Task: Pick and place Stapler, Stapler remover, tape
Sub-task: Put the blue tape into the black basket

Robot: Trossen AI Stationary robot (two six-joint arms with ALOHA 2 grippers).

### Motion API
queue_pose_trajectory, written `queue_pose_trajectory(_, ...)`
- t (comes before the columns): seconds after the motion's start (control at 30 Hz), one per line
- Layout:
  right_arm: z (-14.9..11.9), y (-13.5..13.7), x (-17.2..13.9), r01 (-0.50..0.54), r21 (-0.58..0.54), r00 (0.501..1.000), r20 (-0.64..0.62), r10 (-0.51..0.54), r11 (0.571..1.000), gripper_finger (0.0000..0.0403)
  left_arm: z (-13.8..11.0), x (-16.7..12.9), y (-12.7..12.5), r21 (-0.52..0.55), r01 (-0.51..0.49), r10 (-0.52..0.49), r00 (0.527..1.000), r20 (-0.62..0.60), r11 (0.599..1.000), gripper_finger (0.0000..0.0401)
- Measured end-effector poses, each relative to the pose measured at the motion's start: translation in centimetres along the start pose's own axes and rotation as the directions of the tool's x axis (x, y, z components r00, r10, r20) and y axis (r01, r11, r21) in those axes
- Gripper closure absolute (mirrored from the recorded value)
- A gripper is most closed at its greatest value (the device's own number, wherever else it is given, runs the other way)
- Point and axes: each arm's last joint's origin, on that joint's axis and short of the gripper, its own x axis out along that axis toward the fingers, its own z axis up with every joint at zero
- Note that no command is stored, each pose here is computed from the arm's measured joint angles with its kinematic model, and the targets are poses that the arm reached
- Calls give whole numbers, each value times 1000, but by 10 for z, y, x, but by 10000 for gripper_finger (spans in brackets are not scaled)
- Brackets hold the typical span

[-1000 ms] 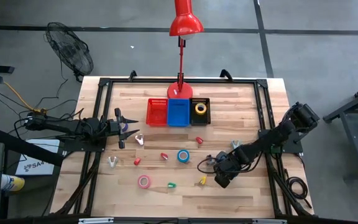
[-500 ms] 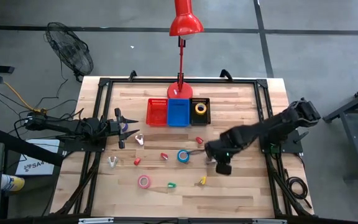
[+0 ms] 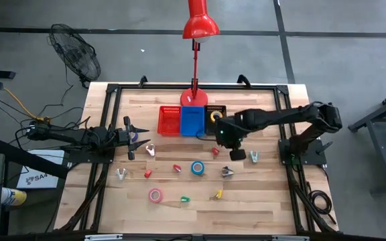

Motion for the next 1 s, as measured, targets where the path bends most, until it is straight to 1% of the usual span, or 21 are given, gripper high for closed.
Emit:
queue_pose_trajectory(0.13, -1, -17, 2, 32, -131, 999, 12, -31, 991, 372, 0, 0, 0, -1, -1, 1, 1000, 0, 1000, 222)
queue_pose_trajectory(0.27, -1, -31, 8, 50, -276, 999, -1, -52, 960, 370, 0, 0, 0, 0, -1, 1, 1000, 0, 1000, 222)
queue_pose_trajectory(0.33, 3, -39, 10, 63, -321, 997, -14, -71, 945, 370, 0, 0, 0, 0, 0, 0, 1000, 0, 1000, 222)
queue_pose_trajectory(0.43, 11, -53, 9, 75, -372, 995, -31, -93, 925, 372, 0, 0, 0, 0, -1, 1, 1000, 0, 1000, 222)
queue_pose_trajectory(0.53, 19, -70, 9, 65, -414, 993, -67, -101, 908, 372, 0, 0, 0, 0, 0, 0, 1000, 0, 1000, 222)
queue_pose_trajectory(0.67, 24, -92, 17, 22, -480, 980, -163, -114, 877, 371, 0, 0, 0, -1, 0, 0, 1000, 0, 1000, 222)
queue_pose_trajectory(0.77, 27, -105, 24, -6, -519, 971, -207, -118, 855, 371, 0, 0, 0, 0, 0, 0, 1000, 0, 1000, 222)
queue_pose_trajectory(0.87, 30, -112, 31, -30, -542, 971, -216, -105, 840, 371, 0, 0, 0, 0, 0, 0, 1000, 0, 1000, 222)
queue_pose_trajectory(1.0, 31, -112, 38, -68, -561, 974, -216, -67, 825, 370, 0, 0, 0, -1, -1, 1, 1000, 0, 1000, 222)
